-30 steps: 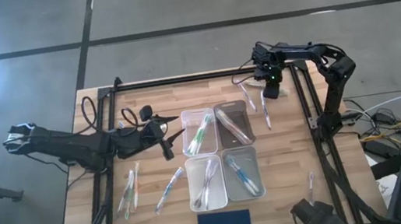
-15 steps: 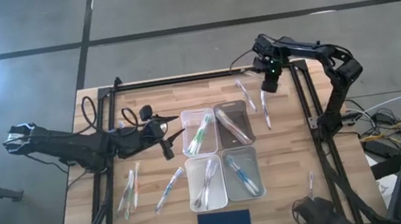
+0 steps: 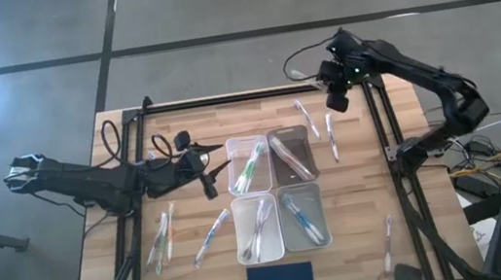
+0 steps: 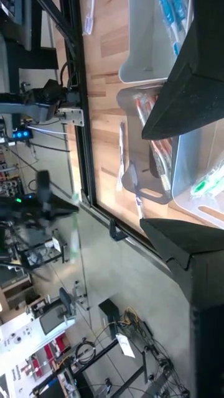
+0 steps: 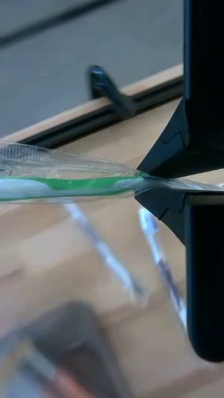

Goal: Pick & Place Toothbrushes
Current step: Put the green toothbrush into the transparent bin

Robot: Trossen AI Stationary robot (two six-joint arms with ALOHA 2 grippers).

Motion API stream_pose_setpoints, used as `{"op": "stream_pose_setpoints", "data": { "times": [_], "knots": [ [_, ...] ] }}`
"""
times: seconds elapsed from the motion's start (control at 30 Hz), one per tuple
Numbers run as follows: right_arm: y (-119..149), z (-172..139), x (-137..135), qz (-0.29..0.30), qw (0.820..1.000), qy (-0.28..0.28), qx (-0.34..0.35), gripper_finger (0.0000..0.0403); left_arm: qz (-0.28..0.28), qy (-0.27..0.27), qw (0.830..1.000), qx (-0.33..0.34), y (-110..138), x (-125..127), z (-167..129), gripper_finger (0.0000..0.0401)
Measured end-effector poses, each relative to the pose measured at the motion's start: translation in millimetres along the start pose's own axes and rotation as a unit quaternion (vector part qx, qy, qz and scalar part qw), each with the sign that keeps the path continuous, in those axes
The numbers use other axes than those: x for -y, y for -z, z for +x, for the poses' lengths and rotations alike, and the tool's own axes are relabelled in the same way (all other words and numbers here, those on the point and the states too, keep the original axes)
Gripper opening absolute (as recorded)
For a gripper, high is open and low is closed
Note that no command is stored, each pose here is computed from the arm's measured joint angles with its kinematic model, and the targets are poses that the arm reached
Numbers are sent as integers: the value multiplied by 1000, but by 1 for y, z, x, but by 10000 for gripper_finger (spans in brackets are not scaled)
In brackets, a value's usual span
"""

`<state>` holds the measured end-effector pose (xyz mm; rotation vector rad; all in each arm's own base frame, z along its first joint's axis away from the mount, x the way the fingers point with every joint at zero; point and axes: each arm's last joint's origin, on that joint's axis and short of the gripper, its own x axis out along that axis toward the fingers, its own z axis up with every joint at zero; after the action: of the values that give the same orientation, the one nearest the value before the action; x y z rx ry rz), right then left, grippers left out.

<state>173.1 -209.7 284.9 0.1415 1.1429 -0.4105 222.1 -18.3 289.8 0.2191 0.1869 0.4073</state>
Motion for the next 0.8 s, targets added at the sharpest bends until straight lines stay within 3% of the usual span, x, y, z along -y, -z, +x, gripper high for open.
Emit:
{"op": "stream_pose_setpoints", "data": {
  "times": [0.23,0.5,0.67,0.8],
  "knots": [
    [-7,-48,-55,-121,988,-12,94,17,-1,0,1000,0,0,0,0,222],
    [-4,-85,-118,-308,934,-34,179,18,-7,1,1000,-9,3,3,5,222],
    [-6,-97,-152,-371,904,18,211,18,-18,4,999,-27,12,9,11,222],
    [-6,-103,-177,-403,884,109,209,18,-38,7,998,-43,19,13,14,222]
  ]
}}
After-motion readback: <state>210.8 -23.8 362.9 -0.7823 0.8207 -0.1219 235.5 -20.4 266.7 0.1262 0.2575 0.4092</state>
